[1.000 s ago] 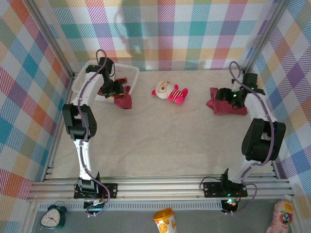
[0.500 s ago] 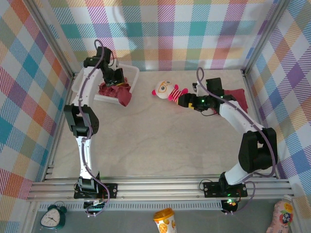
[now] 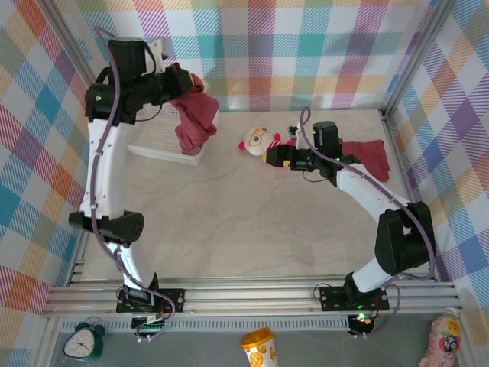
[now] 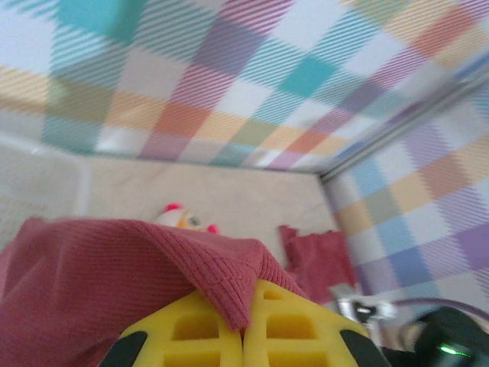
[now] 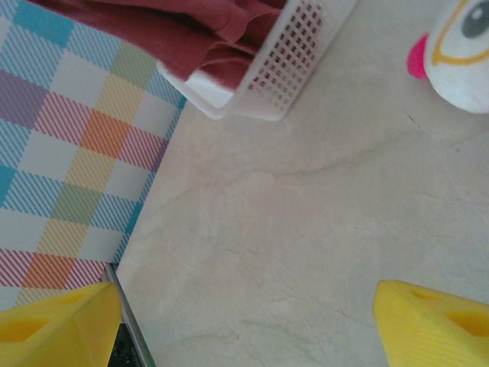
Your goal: Fold and stack the tank tops
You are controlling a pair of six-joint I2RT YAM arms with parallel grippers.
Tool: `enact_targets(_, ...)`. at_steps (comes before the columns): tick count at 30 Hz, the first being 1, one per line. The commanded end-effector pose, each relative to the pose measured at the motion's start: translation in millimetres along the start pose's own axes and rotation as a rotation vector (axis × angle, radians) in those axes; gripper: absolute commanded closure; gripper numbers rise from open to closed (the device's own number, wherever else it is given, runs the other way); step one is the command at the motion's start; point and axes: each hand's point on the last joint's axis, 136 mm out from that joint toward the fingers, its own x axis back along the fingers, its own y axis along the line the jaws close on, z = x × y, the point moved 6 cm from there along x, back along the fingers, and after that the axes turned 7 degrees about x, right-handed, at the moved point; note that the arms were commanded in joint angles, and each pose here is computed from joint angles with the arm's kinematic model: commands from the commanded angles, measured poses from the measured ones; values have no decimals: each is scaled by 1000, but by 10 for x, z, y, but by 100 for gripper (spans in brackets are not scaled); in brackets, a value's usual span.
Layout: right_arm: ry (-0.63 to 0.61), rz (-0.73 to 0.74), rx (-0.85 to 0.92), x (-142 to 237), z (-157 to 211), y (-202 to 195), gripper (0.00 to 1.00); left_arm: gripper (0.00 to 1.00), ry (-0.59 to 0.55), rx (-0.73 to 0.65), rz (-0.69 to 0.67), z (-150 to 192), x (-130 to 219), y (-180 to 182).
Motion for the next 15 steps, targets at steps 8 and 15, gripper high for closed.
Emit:
enact_targets(8,-126,-34,396,445,-67,491,18,100,89,34,251,527,303,-920)
enact_targets(15,-119,-67,518,686,308,645,19,95,306,207,244,1720,-446,-773)
